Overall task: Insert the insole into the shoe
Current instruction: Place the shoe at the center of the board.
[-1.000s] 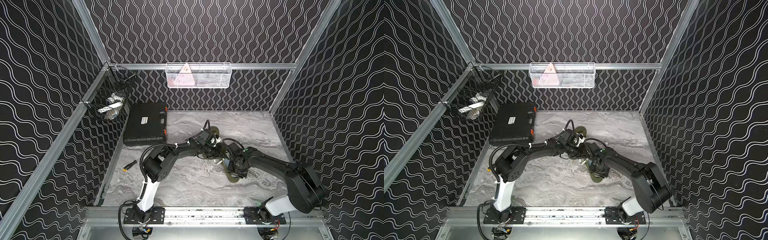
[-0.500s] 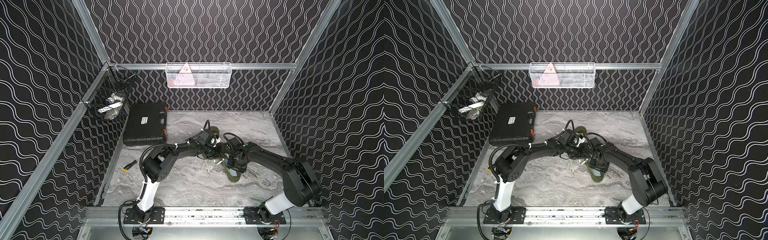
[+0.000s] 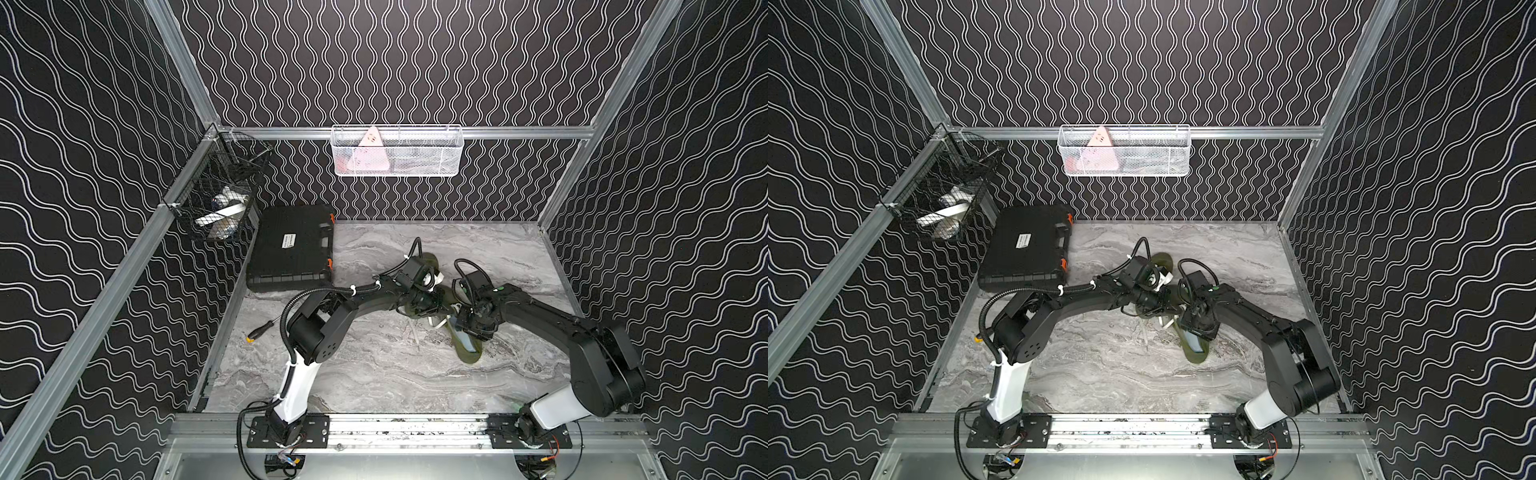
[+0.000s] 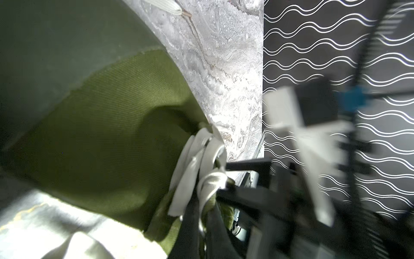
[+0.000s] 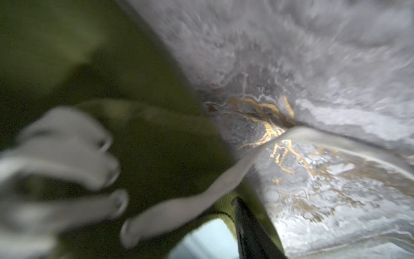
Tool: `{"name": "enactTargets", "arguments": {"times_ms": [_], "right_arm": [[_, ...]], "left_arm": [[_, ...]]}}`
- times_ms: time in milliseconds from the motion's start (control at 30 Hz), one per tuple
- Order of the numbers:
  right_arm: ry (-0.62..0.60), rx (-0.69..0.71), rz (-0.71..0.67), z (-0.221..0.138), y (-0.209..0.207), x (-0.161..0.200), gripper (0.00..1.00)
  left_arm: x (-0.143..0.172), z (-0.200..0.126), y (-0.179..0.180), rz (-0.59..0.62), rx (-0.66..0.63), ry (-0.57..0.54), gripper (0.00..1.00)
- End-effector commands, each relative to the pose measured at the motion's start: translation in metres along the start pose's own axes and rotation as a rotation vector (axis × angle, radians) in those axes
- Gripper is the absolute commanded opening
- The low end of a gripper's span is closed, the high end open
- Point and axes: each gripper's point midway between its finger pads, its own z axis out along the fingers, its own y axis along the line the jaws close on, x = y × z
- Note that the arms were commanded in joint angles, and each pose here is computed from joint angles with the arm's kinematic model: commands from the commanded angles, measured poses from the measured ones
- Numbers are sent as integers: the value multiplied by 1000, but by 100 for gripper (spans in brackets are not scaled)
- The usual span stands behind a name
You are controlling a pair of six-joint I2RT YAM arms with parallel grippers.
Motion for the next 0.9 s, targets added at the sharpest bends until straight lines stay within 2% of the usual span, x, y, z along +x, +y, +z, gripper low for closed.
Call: {"name": "enactTargets", "arguments": {"times_ms": [0,300,400,467,533,600,733,867], "right_arm": [[-94,0,10,-27,-5,-13,52],[-191,55,17,-64,-27,-19,55],[-192,67,8,-67,-29,-22,56],[-197,77,-1,-69,-30,-25,57],[-205,103,-13,-70,-35,-26,58],[-210,159,-29,-72,-43,-28,59],[-205,216,-45,-73,-54,-26,64],[-209,178,-47,-70,-50,-25,69]], "left_arm": [[-1,0,-2,35,-2,8,0],[7,15,2,141,-126,59,0],[14,25,11,213,-219,83,0],[23,37,17,273,-274,113,11],[30,47,21,289,-275,151,21],[32,49,18,297,-264,164,27],[16,30,-25,315,-158,80,51],[-6,2,-52,343,-153,11,60]]}}
